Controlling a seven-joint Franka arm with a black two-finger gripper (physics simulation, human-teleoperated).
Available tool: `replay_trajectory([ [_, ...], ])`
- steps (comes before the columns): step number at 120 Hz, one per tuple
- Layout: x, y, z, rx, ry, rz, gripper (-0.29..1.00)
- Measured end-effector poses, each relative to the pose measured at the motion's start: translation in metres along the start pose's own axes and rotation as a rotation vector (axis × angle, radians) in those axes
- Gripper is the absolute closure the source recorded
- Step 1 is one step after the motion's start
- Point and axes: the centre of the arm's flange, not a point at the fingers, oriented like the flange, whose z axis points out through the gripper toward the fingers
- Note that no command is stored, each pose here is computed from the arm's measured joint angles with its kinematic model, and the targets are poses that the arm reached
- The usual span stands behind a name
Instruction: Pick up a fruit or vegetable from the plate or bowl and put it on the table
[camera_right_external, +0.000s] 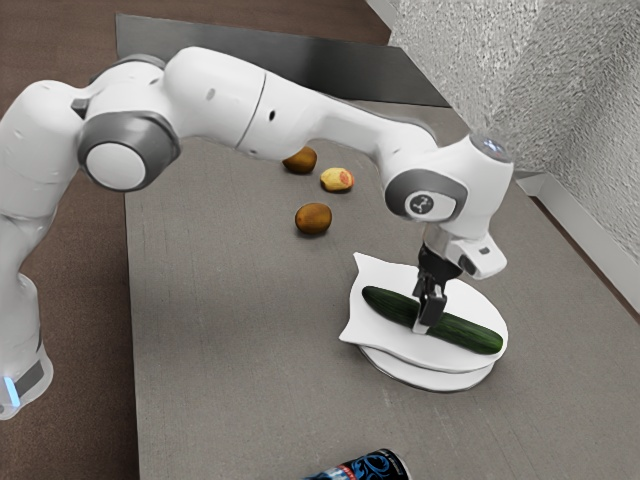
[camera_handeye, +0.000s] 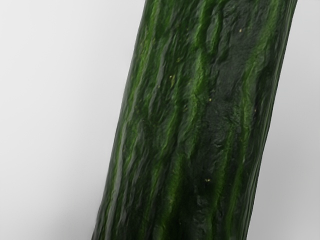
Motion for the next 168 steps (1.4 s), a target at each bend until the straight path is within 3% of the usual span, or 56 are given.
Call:
replay_trajectory([
  [32,0.001,-0.006,0.006,-0.01,-0.005,-0.005,0.01],
  [58,0.002,-0.009,0.015,-0.026,-0.013,-0.014,0.4],
  [74,0.002,-0.01,0.013,-0.027,-0.011,-0.014,0.49],
  [97,-0.007,-0.016,-0.034,-0.021,0.058,-0.021,0.51],
  [118,-0.028,-0.104,-0.098,0.009,0.129,-0.15,0.5],
  [145,-0.07,-0.214,-0.095,0.011,0.091,-0.324,0.51],
  [168,-0.043,-0.259,-0.077,0.026,0.088,-0.362,0.51],
])
